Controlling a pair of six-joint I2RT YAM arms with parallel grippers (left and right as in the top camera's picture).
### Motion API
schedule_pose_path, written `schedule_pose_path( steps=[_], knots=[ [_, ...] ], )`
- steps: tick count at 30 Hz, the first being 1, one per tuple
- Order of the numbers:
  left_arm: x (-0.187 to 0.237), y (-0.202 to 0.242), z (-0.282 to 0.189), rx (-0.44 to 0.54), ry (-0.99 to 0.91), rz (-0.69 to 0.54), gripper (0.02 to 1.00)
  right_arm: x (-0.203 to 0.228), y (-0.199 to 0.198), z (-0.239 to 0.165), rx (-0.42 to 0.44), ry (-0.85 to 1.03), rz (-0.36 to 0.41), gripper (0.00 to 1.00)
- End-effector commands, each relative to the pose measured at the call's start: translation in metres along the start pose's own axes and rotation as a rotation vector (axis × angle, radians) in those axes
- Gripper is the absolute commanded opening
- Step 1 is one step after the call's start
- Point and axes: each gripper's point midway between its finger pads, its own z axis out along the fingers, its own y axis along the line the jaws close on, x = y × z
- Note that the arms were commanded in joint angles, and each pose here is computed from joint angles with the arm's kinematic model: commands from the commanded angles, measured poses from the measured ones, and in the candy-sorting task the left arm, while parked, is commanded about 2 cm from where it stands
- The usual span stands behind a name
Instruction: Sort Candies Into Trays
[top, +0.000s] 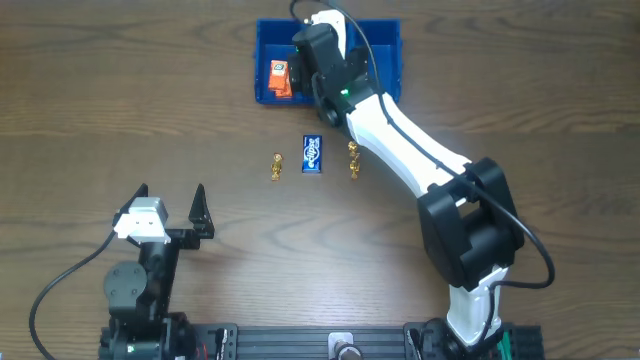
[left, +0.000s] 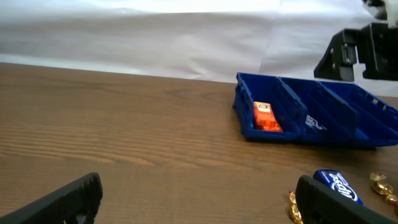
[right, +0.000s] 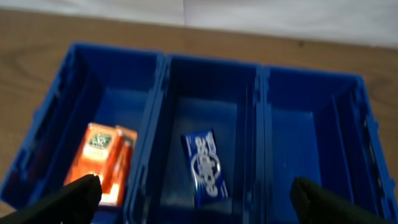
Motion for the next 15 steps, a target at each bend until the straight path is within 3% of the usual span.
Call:
schedule_pose_path(
  steps=[1,7,15],
  knots=[
    [0.016,-0.002,0.001,0.017,0.049,0.002,0.998,0.021,0.02,-0.052,-0.018,0.112,0.0,1.0],
    [0.016,-0.002,0.001,0.017,0.049,0.002,0.998,0.11,0.027,-0.077,0.008,0.458,0.076,1.0],
    [0.016,-0.002,0.001,0.017,0.049,0.002,0.998,0.155,0.031,-0.053,0.019,0.572,0.048,1.0]
  ],
)
